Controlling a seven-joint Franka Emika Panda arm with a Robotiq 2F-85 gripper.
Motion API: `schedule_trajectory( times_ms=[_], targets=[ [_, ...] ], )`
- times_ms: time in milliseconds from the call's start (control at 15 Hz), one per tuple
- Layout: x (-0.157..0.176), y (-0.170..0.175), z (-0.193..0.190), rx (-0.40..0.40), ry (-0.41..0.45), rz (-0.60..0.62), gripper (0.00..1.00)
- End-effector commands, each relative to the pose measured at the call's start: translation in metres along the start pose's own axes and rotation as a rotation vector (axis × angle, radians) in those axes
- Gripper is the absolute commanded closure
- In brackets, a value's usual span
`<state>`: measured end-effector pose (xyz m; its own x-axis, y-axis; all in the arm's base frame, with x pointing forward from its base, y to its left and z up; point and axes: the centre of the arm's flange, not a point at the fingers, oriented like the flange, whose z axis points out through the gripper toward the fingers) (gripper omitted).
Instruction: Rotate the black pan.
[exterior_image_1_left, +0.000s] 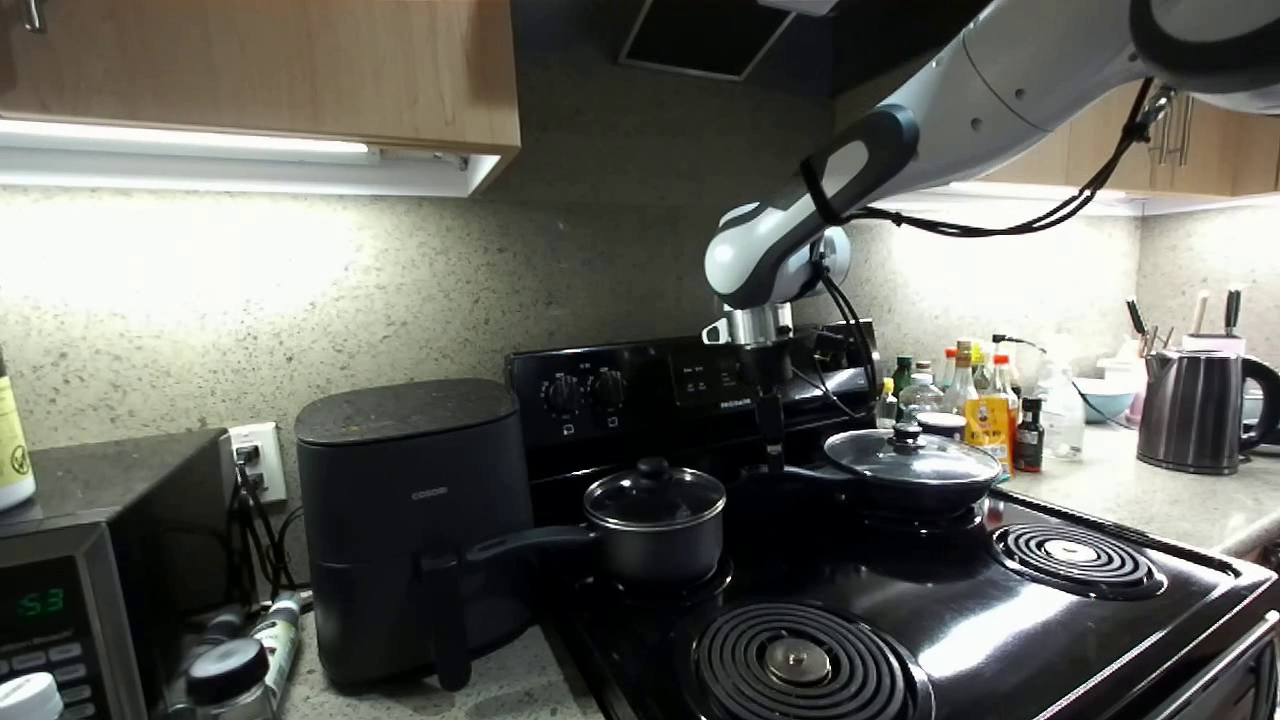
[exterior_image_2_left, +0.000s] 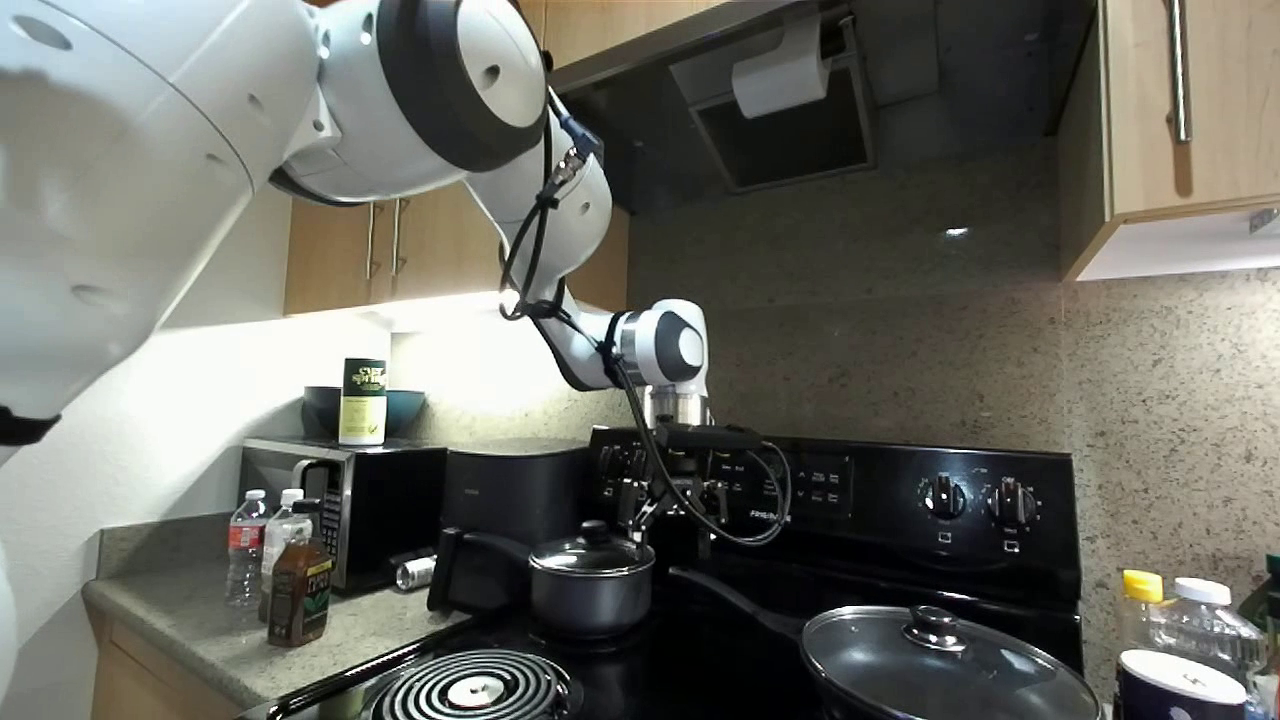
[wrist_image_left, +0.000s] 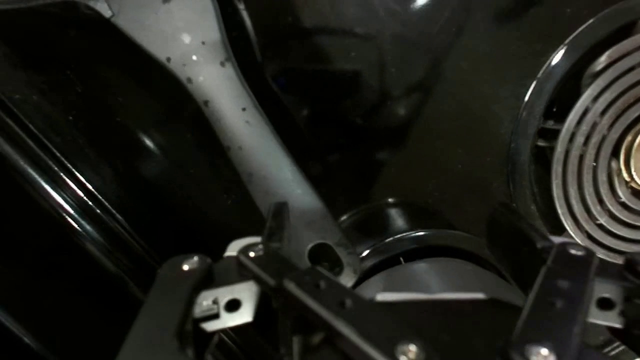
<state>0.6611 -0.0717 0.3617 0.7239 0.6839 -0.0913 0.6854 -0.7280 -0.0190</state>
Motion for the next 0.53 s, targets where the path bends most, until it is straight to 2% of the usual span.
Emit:
schedule_trajectory(
  times_ms=[0, 200, 267, 333, 467],
  targets=[
    [0.003, 0.04, 0.008, -0.008, -0.005, -0.092, 0.0],
    [0.005, 0.057, 0.015, -0.004, 0.008, -0.139, 0.0],
    [0.009, 0.06, 0.017, 0.0, 0.009, -0.152, 0.09],
    [0.01, 0.062, 0.019, 0.002, 0.007, -0.161, 0.25],
    [0.013, 0.062, 0.021, 0.013, -0.001, -0.171, 0.36]
  ],
)
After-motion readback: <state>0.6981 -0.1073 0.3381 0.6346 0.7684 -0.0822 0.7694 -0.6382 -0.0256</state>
